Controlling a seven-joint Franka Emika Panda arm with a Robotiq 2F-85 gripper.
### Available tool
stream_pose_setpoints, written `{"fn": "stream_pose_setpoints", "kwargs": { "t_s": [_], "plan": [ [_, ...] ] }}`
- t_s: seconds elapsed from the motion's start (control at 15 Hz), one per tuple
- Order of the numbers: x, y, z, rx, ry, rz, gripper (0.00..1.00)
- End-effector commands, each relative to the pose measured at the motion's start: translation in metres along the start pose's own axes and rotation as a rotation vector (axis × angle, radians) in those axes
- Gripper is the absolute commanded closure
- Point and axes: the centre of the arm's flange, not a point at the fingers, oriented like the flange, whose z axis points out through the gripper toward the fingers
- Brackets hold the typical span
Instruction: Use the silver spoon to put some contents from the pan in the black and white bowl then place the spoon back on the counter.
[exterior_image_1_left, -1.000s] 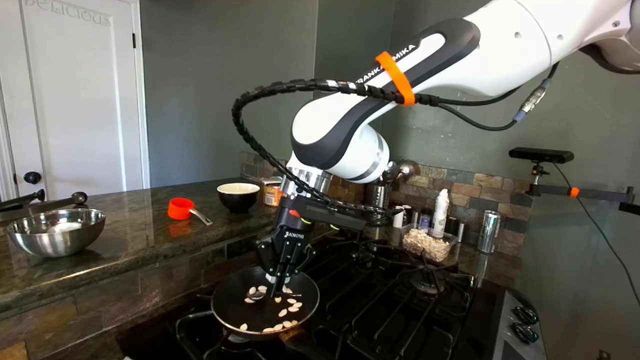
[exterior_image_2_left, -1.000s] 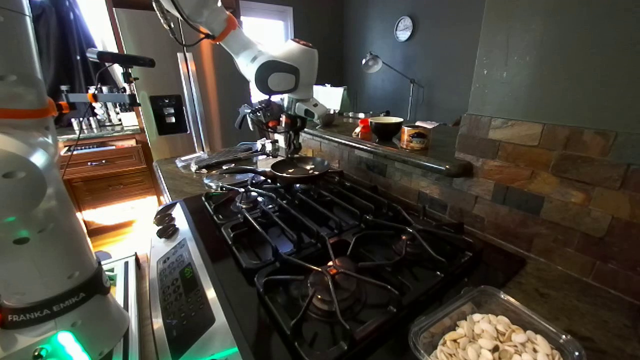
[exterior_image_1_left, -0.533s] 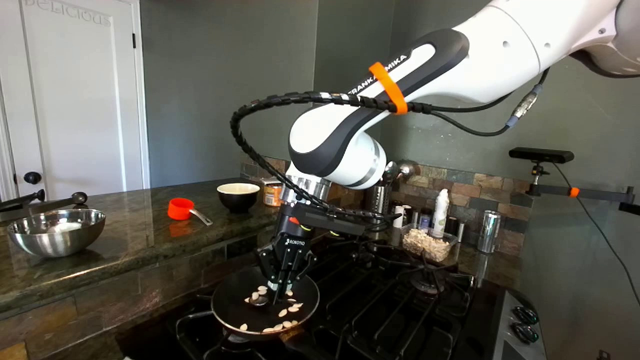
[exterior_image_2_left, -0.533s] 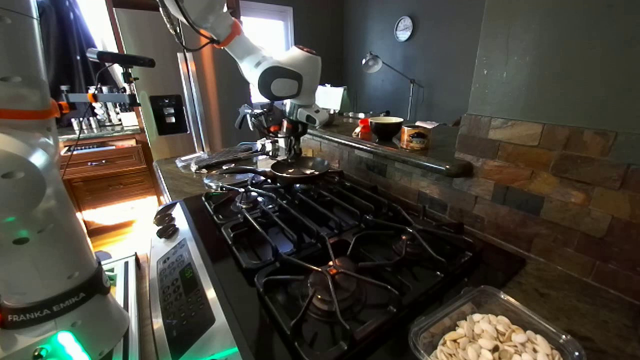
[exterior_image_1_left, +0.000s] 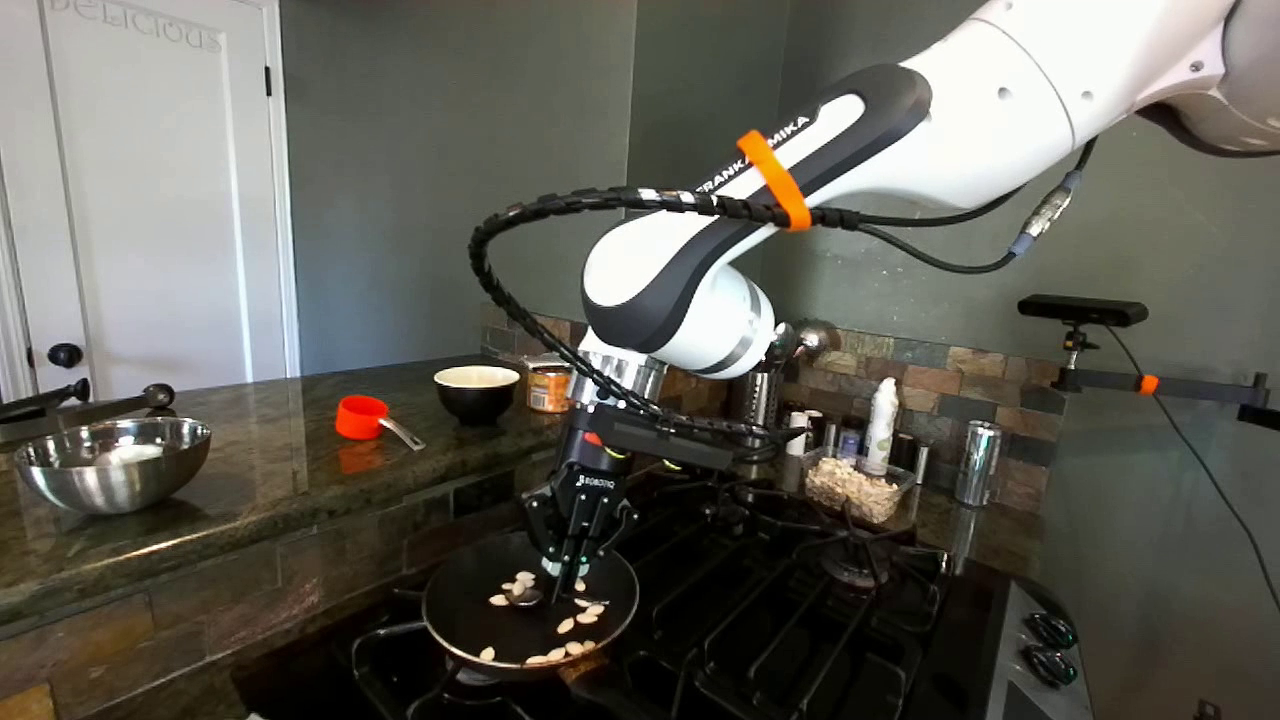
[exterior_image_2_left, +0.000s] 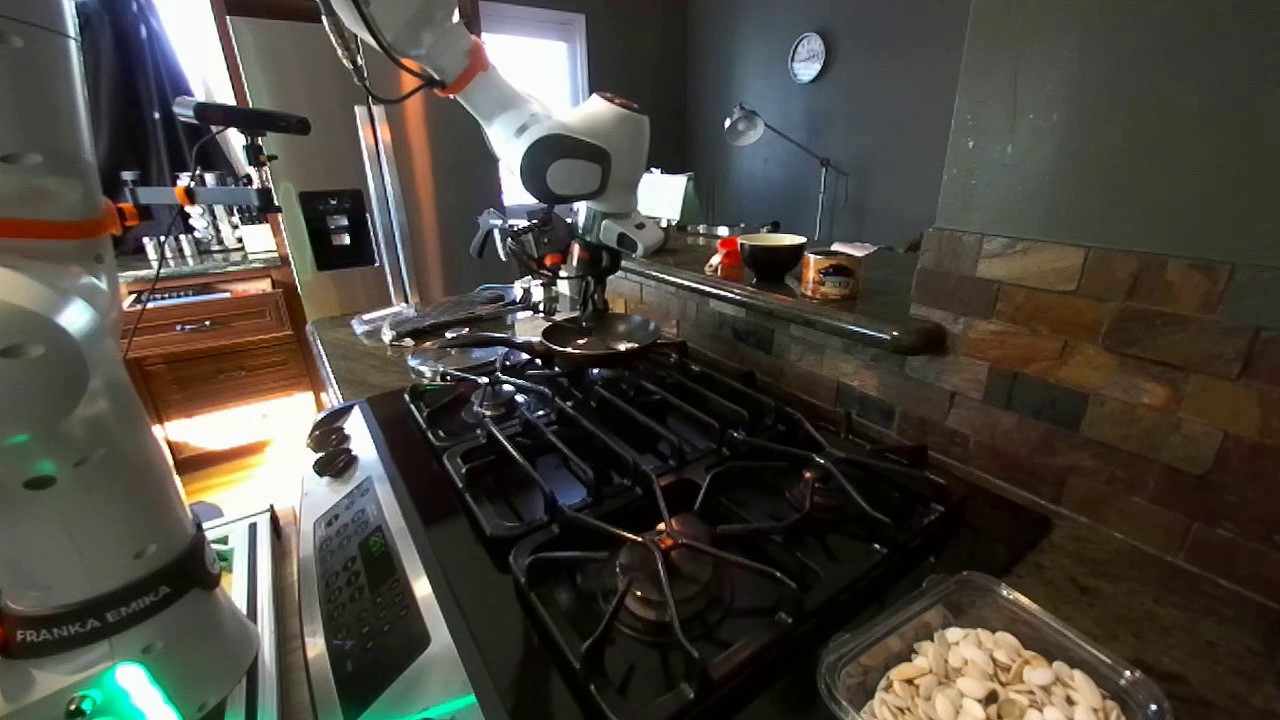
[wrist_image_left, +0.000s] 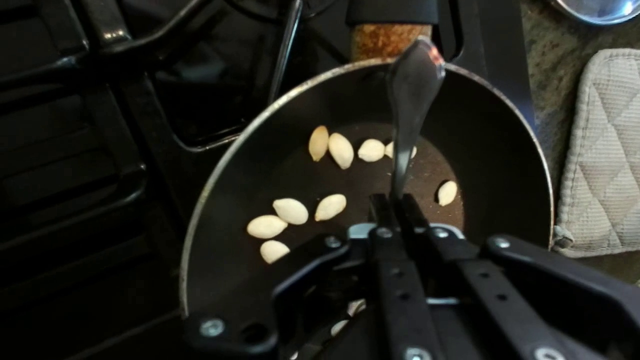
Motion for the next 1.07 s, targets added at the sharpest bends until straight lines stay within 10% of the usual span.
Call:
{"fn": "stream_pose_setpoints", "kwargs": {
  "t_s": [0.0, 1.0],
  "plan": [
    [0.007, 0.005, 0.0, 0.016, -0.013, 0.022, 0.98],
    [0.024, -0.009, -0.004, -0.034, 0.026, -0.021, 0.98]
  ]
}}
